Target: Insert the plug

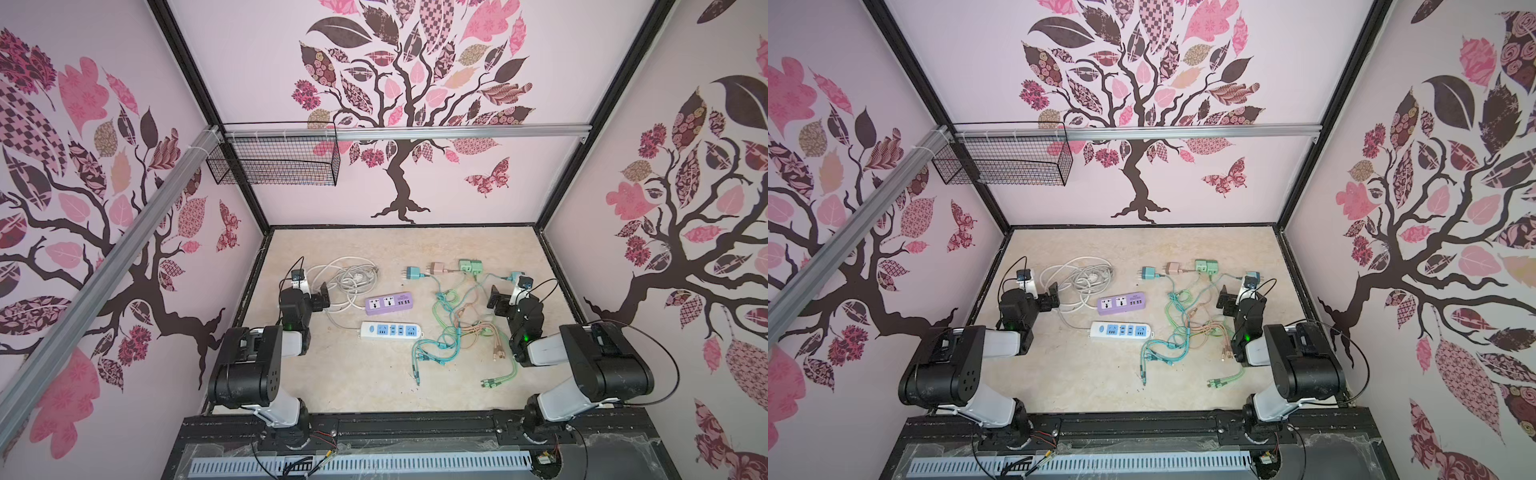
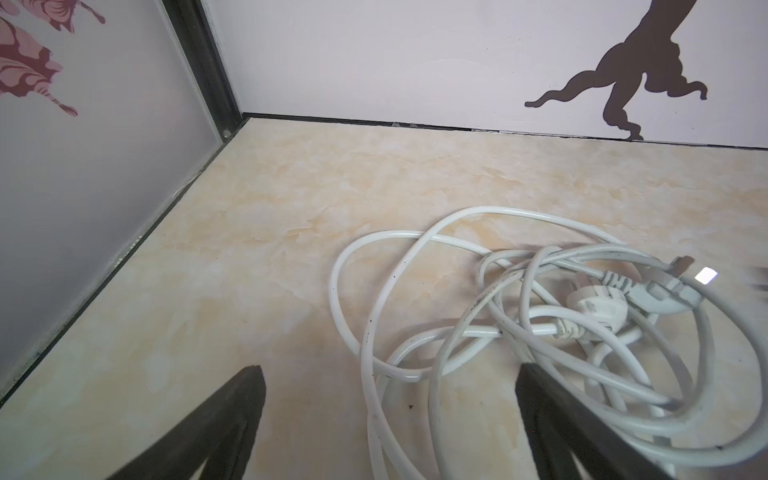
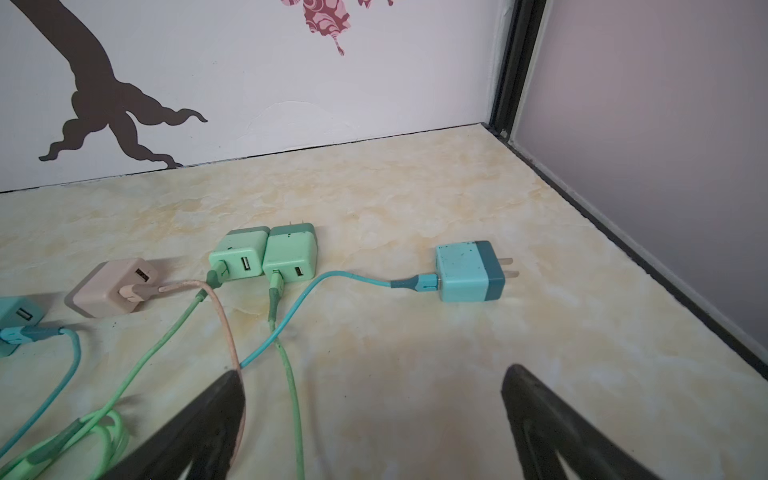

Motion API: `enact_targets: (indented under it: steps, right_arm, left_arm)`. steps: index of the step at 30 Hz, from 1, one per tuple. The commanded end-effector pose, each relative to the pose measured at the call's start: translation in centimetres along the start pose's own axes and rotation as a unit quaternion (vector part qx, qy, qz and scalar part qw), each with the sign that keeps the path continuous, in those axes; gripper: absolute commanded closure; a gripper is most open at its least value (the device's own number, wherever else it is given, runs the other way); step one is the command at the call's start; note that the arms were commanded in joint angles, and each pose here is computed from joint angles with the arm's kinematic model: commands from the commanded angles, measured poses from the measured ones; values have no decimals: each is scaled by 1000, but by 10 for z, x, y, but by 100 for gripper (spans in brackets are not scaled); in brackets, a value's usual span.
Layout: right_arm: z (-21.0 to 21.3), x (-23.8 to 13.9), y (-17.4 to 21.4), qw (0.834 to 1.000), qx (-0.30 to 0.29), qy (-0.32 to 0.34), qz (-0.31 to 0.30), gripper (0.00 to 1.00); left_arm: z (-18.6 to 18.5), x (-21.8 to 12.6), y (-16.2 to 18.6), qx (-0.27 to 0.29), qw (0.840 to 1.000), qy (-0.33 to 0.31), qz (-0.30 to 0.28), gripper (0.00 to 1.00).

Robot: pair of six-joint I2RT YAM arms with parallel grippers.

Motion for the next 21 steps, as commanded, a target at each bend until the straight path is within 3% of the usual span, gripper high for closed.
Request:
enact_targets:
  steps: [1,21]
  right_arm:
    - [-1,4,-10,1000,4,3,-17,1]
    - [0,4,-10,1000,4,3,-15,1]
  left_arm:
    - [1,-4,1,3,1000,3,-4,2]
    - [1,-3,1,2,1000,2,-2,2]
Point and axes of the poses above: each gripper's point midway between its finger pads, its own x axis out along the fingers, its own z axis along the line the jaws close on, y = z × x, the point moved 9 cm from there along -x, back along the fingers, and after that the axes turned 13 degrees about -x, right-handed, at the moved point
